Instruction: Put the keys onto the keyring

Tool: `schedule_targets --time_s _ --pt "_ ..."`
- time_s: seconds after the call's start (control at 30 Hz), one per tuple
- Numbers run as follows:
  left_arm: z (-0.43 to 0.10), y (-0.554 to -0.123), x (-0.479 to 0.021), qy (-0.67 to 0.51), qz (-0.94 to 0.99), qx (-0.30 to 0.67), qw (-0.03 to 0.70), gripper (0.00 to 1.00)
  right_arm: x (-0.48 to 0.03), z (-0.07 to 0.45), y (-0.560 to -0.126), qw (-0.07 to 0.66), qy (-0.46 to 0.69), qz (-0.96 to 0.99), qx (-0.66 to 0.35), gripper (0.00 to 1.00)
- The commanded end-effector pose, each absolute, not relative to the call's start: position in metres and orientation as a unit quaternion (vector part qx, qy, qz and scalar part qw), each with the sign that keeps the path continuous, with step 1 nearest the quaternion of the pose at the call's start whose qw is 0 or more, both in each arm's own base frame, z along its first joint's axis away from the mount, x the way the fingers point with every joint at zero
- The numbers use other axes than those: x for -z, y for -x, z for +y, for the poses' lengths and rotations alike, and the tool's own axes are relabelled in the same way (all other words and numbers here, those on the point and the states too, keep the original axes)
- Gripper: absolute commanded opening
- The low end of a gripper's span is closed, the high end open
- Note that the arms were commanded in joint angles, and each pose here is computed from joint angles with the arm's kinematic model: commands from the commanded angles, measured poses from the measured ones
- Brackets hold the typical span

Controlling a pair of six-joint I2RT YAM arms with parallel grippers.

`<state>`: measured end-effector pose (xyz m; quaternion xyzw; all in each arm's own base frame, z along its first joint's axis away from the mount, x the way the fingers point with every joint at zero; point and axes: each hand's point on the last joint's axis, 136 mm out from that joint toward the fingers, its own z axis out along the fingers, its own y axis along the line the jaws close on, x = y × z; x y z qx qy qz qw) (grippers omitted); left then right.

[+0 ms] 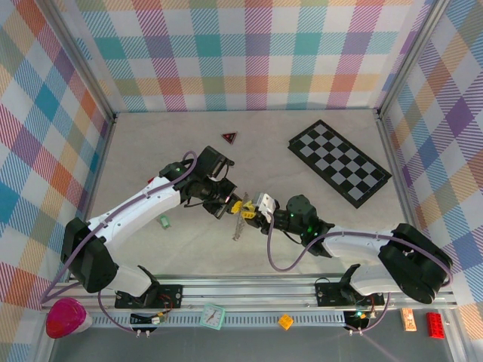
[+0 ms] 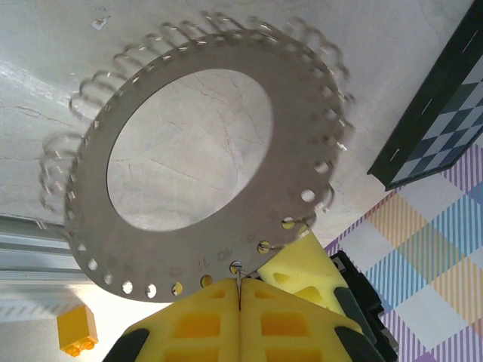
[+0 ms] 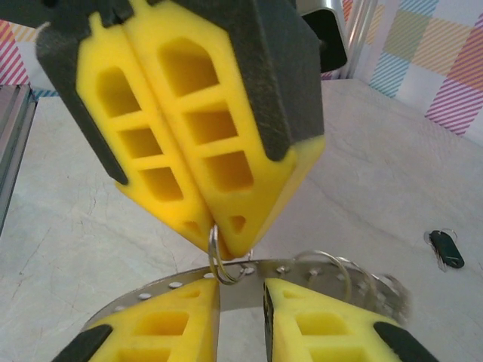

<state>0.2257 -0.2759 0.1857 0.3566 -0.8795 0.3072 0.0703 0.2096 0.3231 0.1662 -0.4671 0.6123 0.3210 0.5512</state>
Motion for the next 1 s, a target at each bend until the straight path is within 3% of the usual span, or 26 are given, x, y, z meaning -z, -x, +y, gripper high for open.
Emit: schedule_targets --time_s 0.0,0.57,0.77,0.87,0.97 --pt "-0.273 -0.221 -0.192 -0.362 -0.873 -0.318 0.081 0.00 -0.187 0.333 -0.209 0.577 0.470 0.579 -0.333 0.22" --pt "-0.274 -0.219 -0.189 -0.369 -0.869 -0.317 0.089 0.00 -0.199 0.337 -0.212 0.602 0.464 0.563 -0.326 0.16" --pt "-0.272 -0.220 -0.188 -0.373 -0.868 -0.316 0.082 0.00 -0.200 0.338 -0.211 0.603 0.468 0.559 -0.323 0.03" --pt "-0.263 -0.228 -0.193 -0.376 -0.868 -0.321 0.047 0.24 -0.195 0.337 -0.212 0.598 0.472 0.566 -0.315 0.00" --pt "-0.243 -0.245 -0.209 -0.371 -0.869 -0.326 -0.034 0.49 -0.190 0.334 -0.212 0.589 0.475 0.576 -0.307 0.00"
